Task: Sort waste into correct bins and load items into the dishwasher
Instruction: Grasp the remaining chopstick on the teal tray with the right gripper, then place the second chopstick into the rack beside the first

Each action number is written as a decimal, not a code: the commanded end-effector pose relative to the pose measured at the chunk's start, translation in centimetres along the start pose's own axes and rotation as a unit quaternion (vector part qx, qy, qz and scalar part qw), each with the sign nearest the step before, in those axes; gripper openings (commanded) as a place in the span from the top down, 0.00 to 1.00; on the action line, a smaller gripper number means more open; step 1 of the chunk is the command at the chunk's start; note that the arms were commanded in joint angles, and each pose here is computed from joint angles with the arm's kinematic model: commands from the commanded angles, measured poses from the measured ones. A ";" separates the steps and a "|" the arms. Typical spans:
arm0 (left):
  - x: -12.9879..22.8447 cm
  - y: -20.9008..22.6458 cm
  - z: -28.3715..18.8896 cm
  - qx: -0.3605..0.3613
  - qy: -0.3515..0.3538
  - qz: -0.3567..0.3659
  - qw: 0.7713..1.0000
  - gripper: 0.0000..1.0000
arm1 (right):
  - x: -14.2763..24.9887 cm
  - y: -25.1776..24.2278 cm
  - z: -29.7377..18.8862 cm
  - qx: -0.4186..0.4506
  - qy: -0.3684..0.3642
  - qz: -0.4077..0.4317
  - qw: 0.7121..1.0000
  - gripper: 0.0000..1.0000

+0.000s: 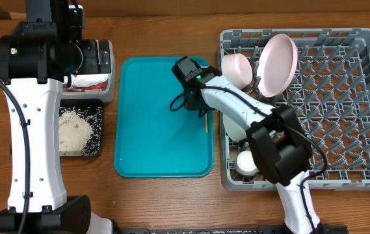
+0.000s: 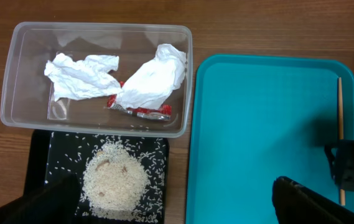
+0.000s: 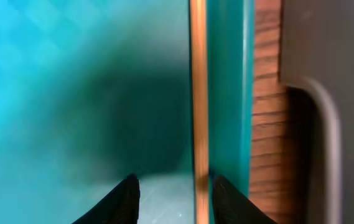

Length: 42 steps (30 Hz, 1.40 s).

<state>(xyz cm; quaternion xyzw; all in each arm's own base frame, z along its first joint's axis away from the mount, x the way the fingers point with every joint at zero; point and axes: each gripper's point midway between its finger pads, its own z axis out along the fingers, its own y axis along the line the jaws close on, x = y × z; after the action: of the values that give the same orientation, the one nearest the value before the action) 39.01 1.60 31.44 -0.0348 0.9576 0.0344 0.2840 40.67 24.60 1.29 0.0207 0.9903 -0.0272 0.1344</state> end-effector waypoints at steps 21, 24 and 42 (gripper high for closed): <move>-0.4 0.2 -0.8 -0.002 -0.013 0.009 1.000 0.00 | -3.0 0.6 -17.8 -0.122 -0.039 -0.047 0.991 0.96; -0.4 0.2 -0.8 -0.002 -0.013 0.009 1.000 0.00 | -2.3 -5.8 -24.9 -0.076 -0.092 -0.023 0.993 0.96; -0.4 0.2 -0.8 -0.002 -0.013 0.009 1.000 0.00 | 7.9 -22.7 -19.1 0.110 0.063 0.089 0.988 0.96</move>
<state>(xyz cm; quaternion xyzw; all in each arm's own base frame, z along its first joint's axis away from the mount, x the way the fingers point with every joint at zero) 39.03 1.60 31.45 -0.0348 0.9575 0.0344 0.2844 27.52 5.11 21.30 0.1179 0.9842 -0.0930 0.0939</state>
